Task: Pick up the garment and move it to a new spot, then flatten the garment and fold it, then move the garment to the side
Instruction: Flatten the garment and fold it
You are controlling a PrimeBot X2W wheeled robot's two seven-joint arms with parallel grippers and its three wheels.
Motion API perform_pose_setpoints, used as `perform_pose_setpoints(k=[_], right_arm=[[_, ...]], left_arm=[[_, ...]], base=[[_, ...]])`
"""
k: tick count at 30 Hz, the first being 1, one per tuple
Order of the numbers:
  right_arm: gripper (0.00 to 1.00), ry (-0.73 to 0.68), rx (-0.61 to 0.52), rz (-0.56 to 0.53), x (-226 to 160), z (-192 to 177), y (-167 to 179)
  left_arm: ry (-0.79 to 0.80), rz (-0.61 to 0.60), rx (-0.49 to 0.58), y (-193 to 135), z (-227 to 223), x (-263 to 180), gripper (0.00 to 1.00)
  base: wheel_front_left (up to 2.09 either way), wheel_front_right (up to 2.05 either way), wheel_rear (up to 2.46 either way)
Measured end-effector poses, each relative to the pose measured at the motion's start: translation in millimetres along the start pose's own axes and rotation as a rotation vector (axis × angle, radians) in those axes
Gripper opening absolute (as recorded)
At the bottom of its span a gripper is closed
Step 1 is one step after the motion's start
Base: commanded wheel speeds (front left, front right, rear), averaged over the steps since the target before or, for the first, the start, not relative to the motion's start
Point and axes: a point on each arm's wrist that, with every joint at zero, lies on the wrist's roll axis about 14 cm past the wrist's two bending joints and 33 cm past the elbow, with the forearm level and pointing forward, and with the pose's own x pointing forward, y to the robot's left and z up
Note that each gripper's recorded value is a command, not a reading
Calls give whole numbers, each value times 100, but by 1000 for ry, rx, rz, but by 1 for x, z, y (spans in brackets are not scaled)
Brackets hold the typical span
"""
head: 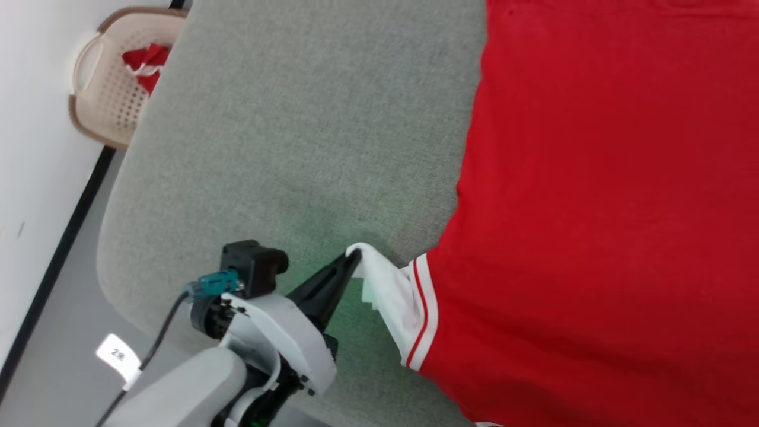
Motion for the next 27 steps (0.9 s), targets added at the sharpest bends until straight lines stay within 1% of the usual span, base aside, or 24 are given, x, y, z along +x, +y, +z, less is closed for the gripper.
perform_pose_setpoints(k=[5,9,13,17,22,27], right_arm=[[0,-30,-16,48,-26,-11,9],[0,-43,-52,61,-54,-29,6],[0,-65,-59,83,-85,-53,3],[0,-77,-48,92,-113,-84,0],[0,-82,16,84,-147,-130,-8],[0,-84,114,72,-171,-179,-8]], left_arm=[[-20,3,20,4,6,-6,0],[-29,2,26,4,9,-12,0],[-43,-13,35,0,13,-17,0],[-47,-27,46,-4,15,-21,0],[-67,-63,56,-15,21,-24,0],[-86,-105,65,-29,27,-25,0]], base=[[0,0,0],[0,0,0],[0,0,0],[0,0,0],[0,0,0],[0,0,0]])
